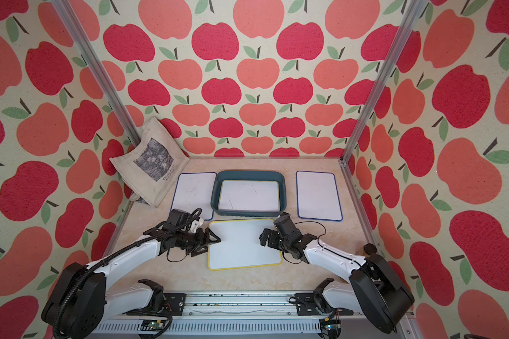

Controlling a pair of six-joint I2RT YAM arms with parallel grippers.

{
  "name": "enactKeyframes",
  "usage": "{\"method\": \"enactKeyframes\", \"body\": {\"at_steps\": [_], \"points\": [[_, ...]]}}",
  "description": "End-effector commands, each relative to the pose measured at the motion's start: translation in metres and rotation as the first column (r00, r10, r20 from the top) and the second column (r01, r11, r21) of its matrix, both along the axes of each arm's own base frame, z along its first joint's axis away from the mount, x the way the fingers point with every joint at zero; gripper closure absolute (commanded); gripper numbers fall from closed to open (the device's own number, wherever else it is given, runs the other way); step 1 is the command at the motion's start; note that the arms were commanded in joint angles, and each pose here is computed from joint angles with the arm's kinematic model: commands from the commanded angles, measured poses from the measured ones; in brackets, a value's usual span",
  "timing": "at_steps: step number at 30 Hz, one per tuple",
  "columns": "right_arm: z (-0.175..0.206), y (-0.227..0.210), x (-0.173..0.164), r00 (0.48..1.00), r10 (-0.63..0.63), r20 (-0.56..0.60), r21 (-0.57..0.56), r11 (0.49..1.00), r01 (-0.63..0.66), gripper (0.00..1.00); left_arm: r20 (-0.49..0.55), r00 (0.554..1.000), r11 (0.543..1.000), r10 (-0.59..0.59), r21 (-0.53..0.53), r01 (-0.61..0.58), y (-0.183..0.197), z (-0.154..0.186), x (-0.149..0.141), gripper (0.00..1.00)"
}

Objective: Put the whiteboard into the storage box
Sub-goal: Pick up the whiteboard at the center of the board.

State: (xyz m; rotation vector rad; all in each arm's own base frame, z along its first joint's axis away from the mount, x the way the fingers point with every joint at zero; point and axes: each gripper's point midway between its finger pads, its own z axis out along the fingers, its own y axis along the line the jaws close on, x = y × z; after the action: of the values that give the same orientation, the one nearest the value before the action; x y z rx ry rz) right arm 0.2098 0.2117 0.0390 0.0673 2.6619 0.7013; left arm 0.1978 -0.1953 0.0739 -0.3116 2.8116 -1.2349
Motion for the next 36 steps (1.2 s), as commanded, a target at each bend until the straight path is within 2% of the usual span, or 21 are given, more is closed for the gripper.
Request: {"method": "enactKeyframes", "body": {"at_steps": [1,10,11,12,13,14,17,21,24,32,36], "points": [[-0.038,-0.008,-0.073,0.944,0.078,-0.321,-0.013,0.996,-0.086,0.01,0.061,0.996,0.992,-0.070,-0.104,0.076,-0.015,0.027,-0.001,0.21],[-0.036,-0.012,-0.073,0.948,0.072,-0.311,-0.030,0.996,-0.086,0.01,0.057,0.996,0.993,-0.064,-0.099,0.070,-0.010,0.029,-0.001,0.34],[-0.036,-0.014,-0.073,0.948,0.071,-0.309,-0.035,0.996,-0.086,0.01,0.057,0.997,0.993,-0.059,-0.095,0.064,-0.009,0.029,-0.001,0.37],[-0.036,-0.015,-0.073,0.949,0.069,-0.307,-0.036,0.996,-0.084,0.01,0.055,0.997,0.994,-0.056,-0.088,0.061,-0.007,0.029,-0.001,0.47],[-0.035,-0.015,-0.072,0.951,0.069,-0.302,-0.037,0.996,-0.084,0.01,0.055,0.997,0.995,-0.053,-0.079,0.057,-0.005,0.029,-0.001,0.53],[-0.034,-0.016,-0.072,0.951,0.068,-0.302,-0.038,0.996,-0.083,0.01,0.058,0.997,0.996,-0.050,-0.071,0.054,-0.004,0.029,-0.001,0.54],[-0.033,-0.017,-0.071,0.952,0.066,-0.298,-0.038,0.996,-0.081,0.01,0.068,0.997,0.997,-0.047,-0.065,0.051,-0.001,0.032,-0.002,0.46],[-0.032,-0.017,-0.070,0.953,0.065,-0.296,-0.037,0.996,-0.079,0.01,0.077,0.996,0.997,-0.040,-0.068,0.045,0.001,0.033,-0.002,0.46],[-0.032,-0.016,-0.069,0.954,0.066,-0.293,-0.035,0.996,-0.079,0.01,0.069,0.997,0.996,-0.036,-0.076,0.041,0.001,0.032,-0.003,0.51],[-0.028,-0.007,-0.065,0.958,0.076,-0.278,0.015,0.997,-0.075,0.01,0.066,0.997,0.993,-0.031,-0.111,0.038,-0.003,0.033,-0.002,0.52],[-0.024,0.001,-0.063,0.960,0.092,-0.264,0.057,0.995,-0.080,0.01,0.070,0.997,0.991,-0.036,-0.126,0.044,-0.005,0.035,-0.002,0.57]]}}
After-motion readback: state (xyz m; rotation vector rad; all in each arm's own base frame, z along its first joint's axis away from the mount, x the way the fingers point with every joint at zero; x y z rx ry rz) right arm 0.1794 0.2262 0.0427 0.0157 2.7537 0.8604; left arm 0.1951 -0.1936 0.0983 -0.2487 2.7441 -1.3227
